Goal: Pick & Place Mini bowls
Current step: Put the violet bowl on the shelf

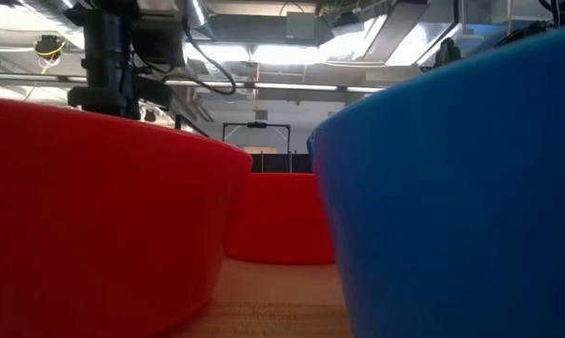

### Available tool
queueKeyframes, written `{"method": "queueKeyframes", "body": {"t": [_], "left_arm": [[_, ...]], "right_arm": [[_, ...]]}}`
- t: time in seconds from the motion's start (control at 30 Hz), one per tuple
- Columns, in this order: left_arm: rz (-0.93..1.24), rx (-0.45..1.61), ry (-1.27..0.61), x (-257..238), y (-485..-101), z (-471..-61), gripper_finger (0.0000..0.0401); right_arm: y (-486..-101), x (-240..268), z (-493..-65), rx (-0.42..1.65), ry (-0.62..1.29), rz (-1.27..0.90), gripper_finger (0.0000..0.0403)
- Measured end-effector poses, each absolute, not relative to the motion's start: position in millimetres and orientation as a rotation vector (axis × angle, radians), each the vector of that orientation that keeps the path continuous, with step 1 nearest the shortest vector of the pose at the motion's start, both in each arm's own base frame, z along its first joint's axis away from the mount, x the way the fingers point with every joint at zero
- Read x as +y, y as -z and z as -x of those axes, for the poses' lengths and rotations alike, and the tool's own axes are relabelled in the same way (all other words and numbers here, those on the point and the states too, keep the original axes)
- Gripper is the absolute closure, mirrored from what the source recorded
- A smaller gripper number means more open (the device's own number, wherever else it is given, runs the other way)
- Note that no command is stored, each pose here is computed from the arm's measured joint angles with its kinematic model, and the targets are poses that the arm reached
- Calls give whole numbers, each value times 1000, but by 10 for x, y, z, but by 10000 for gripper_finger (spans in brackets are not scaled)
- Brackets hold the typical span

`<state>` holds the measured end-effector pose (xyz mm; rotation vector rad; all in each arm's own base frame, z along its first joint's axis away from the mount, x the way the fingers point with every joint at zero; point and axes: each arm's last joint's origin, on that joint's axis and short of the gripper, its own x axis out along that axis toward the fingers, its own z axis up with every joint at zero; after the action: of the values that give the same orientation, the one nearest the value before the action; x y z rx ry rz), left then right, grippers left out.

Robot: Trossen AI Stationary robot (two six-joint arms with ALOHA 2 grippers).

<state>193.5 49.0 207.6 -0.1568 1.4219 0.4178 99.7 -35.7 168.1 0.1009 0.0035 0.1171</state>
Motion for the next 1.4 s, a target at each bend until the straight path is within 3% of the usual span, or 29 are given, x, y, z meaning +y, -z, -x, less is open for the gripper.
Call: {"method": "queueKeyframes", "body": {"t": [0.33, 0.53, 1.4], "left_arm": [[207, 1382, -398, 578, -2064, -1948, 203], [234, 1429, -377, 543, -1868, -1860, 203], [292, 1361, -486, 565, -1740, -1856, 203]], "right_arm": [[-1681, -357, -997, 4, -117, -100, 386], [-1681, -357, -997, 4, -117, -99, 386], [-1681, -357, -997, 3, -116, -95, 386]]}}
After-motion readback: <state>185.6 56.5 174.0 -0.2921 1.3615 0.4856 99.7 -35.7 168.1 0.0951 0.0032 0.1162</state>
